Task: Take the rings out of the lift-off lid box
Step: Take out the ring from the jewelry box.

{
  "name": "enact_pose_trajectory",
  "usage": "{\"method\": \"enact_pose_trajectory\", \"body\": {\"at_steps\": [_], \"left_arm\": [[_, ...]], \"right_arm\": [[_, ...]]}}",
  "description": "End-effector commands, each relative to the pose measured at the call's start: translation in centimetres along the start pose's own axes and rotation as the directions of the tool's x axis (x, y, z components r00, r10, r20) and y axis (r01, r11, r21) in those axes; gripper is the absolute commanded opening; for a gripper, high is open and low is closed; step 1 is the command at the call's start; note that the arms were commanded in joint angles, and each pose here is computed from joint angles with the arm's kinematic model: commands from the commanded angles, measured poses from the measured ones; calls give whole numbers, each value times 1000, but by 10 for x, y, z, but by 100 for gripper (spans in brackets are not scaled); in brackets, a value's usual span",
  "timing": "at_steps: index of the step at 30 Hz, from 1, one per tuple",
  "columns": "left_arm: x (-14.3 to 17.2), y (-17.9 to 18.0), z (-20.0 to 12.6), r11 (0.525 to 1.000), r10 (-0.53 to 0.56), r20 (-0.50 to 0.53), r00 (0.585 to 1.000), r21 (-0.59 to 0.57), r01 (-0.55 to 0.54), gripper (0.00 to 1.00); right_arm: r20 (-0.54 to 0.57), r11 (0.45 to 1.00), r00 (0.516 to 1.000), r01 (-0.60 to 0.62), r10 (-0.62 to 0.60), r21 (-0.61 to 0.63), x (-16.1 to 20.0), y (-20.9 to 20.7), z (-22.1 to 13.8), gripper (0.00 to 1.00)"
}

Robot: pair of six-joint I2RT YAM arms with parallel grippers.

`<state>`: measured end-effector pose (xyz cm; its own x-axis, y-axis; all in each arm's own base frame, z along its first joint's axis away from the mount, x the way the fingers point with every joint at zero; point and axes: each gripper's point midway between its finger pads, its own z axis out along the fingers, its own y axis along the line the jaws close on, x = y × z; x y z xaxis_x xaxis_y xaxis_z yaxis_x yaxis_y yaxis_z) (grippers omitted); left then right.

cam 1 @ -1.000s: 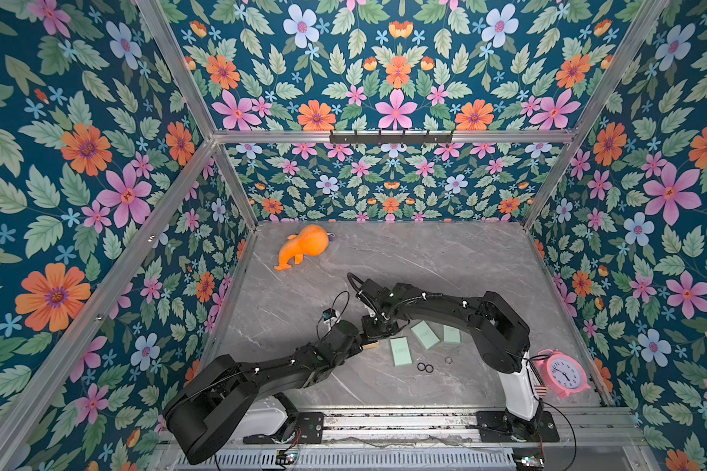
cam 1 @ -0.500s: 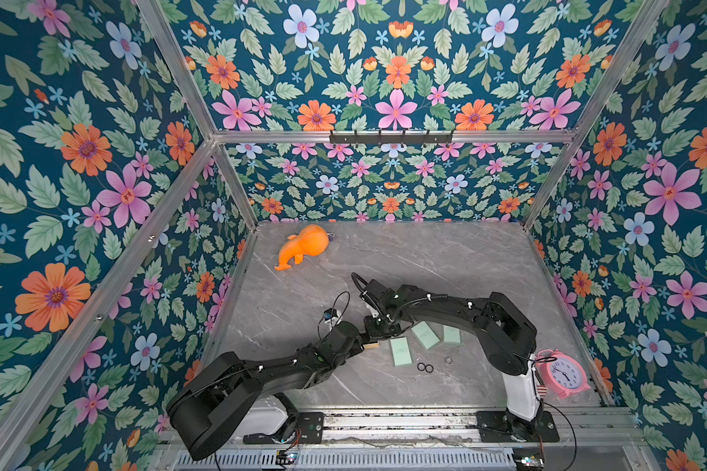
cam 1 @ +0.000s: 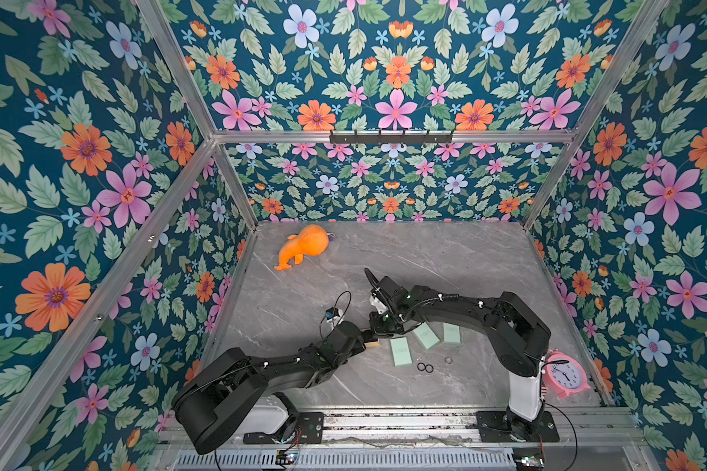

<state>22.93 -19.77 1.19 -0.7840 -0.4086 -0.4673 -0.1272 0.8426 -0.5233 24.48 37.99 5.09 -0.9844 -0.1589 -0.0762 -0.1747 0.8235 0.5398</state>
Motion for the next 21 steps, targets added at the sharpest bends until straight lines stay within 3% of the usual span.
{"method": "enact_pose_trajectory", "body": {"at_steps": [1, 7, 21], "left_arm": [[40, 56, -5, 978, 44, -175, 984, -192, -78, 29], [43, 59, -3, 976, 48, -185, 982, -201, -86, 29], [50, 63, 2, 972, 56, -210, 976, -211, -102, 29]], "right_arm": [[15, 997, 1000, -12, 14, -76, -6, 12, -4, 2], [18, 989, 999, -47, 50, -139, -9, 13, -9, 2], [21, 995, 998, -60, 62, -80, -10, -1, -18, 1]]}}
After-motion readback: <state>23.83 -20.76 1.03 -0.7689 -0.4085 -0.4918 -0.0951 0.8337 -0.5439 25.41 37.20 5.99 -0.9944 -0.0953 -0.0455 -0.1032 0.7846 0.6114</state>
